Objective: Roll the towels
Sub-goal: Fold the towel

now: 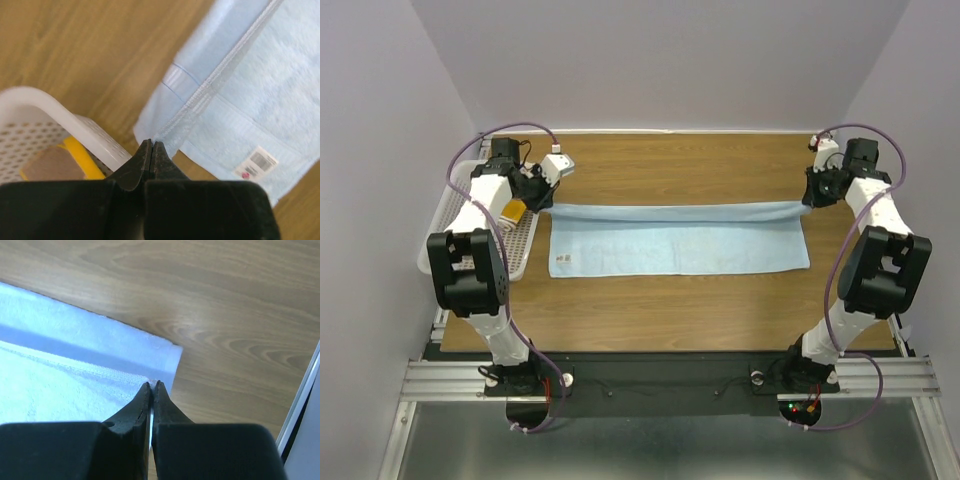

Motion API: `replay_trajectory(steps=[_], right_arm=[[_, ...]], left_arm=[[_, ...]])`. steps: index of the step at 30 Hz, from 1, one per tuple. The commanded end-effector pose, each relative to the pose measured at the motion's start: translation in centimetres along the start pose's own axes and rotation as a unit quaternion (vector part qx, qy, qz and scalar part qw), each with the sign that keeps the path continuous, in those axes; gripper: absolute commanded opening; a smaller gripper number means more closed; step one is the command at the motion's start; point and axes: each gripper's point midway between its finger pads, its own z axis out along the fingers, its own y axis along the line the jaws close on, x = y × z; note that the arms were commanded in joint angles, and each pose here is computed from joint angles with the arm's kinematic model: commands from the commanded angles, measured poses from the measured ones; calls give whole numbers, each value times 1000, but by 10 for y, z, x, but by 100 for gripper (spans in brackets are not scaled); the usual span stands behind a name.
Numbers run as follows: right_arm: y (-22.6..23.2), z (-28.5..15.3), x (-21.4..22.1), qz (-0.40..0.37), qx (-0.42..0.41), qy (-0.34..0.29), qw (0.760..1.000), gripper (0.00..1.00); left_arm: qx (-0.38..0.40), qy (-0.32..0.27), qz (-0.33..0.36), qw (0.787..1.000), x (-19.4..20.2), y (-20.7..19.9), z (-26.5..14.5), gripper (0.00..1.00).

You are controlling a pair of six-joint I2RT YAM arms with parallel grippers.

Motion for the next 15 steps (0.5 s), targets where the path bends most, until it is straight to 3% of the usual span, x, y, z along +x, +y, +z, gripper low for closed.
replay_trajectory(steps=[1,7,15], right_arm=[[-5,-20,3,-49,8,-16,999,1],[5,-16,34,-63,-9,11,998,1],[22,-5,71,-64,-43,45,996,1]], left_arm=[[22,14,48,998,18,-20,-26,0],[56,49,76,994,55,-51,-22,0],[78,74,60,992,80,-70,-12,0]])
